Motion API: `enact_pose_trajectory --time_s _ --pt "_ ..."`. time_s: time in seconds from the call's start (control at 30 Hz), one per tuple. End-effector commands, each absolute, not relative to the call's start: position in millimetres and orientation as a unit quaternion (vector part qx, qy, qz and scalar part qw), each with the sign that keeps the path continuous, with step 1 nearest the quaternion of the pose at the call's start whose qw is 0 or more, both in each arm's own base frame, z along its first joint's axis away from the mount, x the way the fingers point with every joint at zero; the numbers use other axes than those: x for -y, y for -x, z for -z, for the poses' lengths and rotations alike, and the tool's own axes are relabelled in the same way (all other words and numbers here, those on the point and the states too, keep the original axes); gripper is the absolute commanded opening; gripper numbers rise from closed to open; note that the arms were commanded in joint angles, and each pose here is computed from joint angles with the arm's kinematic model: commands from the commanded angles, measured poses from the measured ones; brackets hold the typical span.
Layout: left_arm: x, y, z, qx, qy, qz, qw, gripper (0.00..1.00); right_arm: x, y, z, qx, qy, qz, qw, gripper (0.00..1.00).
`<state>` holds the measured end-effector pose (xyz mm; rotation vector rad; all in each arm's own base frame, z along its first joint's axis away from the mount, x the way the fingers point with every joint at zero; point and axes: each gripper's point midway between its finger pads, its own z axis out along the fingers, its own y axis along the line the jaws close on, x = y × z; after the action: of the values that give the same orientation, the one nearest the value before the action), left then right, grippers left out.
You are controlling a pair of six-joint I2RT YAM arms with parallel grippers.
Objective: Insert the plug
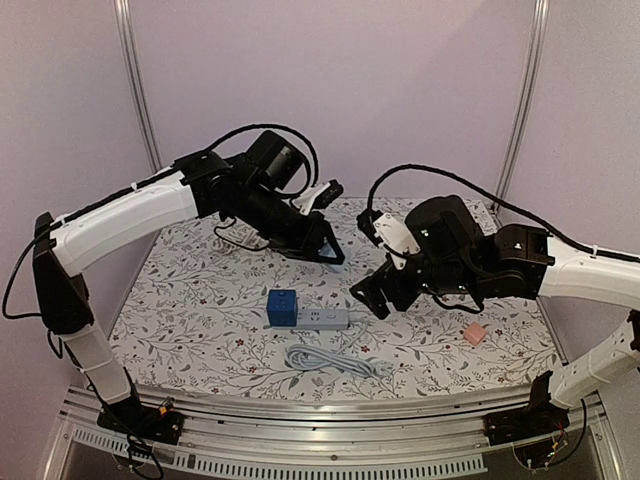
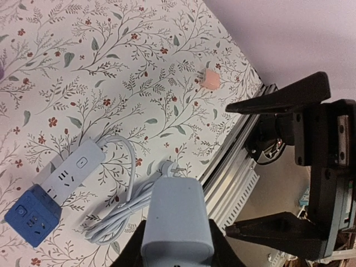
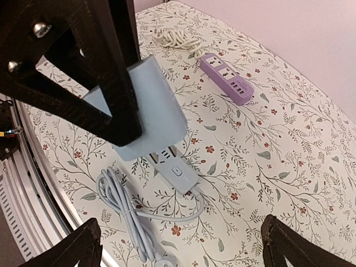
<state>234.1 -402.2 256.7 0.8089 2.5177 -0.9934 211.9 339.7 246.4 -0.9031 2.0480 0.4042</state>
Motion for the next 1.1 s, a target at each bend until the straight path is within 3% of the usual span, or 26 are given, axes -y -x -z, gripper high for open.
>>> enact_pose_trajectory --time_s 0.0,0.33,0.73,0.8,1.07 --pt "390.1 -241.6 -273.7 -0.866 -0.312 0.326 0.216 0.0 -330.2 -208.1 -262.2 -0.82 0.33 -0.179 0.431 0.99" --pt "369.5 -242.1 -301.0 -0.803 -0.441 0.266 0.299 0.0 -295.7 -217.0 -248.5 -0.843 0.276 -0.127 0.444 0.99" --pt "354.9 -221.8 -317.4 -0.644 -0.649 0.189 0.359 0.0 -261.0 -222.1 -230.7 -0.864 0.216 -0.077 0.448 0.99" --pt "350.5 -219.5 -314.9 -0.616 -0.679 0.17 0.362 0.0 -257.0 -222.2 -226.0 -0.869 0.205 -0.073 0.445 0.99" --pt "341.4 -227.7 -295.7 -0.623 -0.709 0.144 0.298 0.0 -245.3 -219.1 -216.8 -0.879 0.195 -0.055 0.431 0.99"
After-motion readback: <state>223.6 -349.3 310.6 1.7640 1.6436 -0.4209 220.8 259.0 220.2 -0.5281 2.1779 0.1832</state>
